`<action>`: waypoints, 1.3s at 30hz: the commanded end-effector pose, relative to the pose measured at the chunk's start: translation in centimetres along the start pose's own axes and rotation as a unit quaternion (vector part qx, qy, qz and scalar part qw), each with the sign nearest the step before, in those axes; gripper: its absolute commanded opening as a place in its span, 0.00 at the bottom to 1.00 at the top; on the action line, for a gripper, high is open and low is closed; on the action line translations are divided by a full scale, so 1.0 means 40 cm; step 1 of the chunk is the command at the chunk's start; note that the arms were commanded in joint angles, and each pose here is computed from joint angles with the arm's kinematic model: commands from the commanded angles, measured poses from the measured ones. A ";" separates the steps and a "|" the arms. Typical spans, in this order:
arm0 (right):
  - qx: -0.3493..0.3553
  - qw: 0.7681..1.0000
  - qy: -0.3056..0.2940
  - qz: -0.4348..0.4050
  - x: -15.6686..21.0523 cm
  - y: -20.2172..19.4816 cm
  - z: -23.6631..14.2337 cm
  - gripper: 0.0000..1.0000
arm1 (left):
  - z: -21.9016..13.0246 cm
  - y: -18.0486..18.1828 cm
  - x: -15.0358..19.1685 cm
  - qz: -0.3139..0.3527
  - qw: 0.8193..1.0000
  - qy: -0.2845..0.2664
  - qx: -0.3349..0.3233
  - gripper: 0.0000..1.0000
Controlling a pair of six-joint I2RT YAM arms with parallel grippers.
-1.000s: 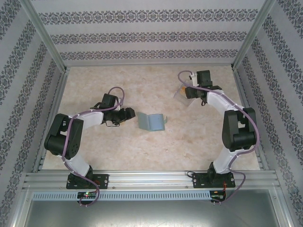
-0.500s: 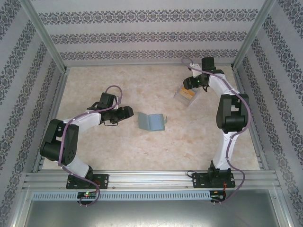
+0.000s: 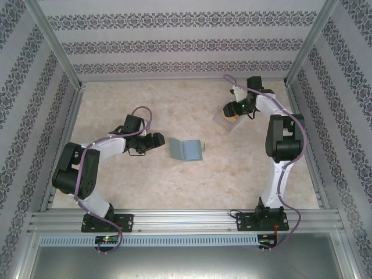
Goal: Put the credit cards into the card holder
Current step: Pick up the credit card from the storage box.
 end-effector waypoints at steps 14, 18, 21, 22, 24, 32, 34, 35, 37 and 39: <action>-0.059 0.998 -0.021 0.018 0.007 0.082 -0.051 0.58 | 0.010 -0.032 0.004 0.025 0.998 -0.002 0.050 0.77; -0.057 0.998 -0.020 0.009 0.002 0.080 -0.055 0.55 | 0.010 -0.034 0.004 0.020 0.998 -0.004 0.054 0.77; -0.058 0.998 -0.028 0.007 -0.007 0.083 -0.060 0.55 | 0.008 -0.031 0.007 0.020 0.998 -0.009 0.054 0.78; -0.059 0.998 -0.027 0.007 -0.007 0.084 -0.062 0.55 | 0.009 -0.030 0.009 0.018 0.998 -0.008 0.052 0.78; -0.059 0.998 -0.027 0.006 -0.006 0.085 -0.064 0.54 | 0.008 -0.032 0.008 0.017 0.998 -0.008 0.055 0.78; -0.074 0.996 -0.045 0.006 -0.013 0.085 -0.078 0.49 | 0.001 -0.034 0.008 0.020 0.998 -0.006 0.053 0.78; -0.081 0.995 -0.048 0.012 -0.017 0.083 -0.082 0.48 | -0.001 -0.030 0.009 0.022 0.999 -0.007 0.047 0.78; -0.086 0.995 -0.047 0.012 -0.017 0.085 -0.082 0.48 | 0.000 -0.029 0.010 0.022 0.999 -0.007 0.045 0.78; -0.088 0.995 -0.043 0.013 -0.013 0.085 -0.083 0.48 | 0.003 -0.030 0.011 0.020 0.999 -0.005 0.047 0.78; -0.088 0.995 -0.042 0.013 -0.009 0.083 -0.082 0.48 | 0.004 -0.032 0.010 0.018 0.999 -0.004 0.051 0.78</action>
Point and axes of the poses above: each hand's point on the last joint's axis, 136 mm out from that joint toward the fingers, its own z axis out along the fingers, its own y axis along the line the jaws close on, x = y × z, the point moved 5 cm from there along -z, back along the fingers, and after that the axes turned 6 degrees about z, right-handed, at the moved point
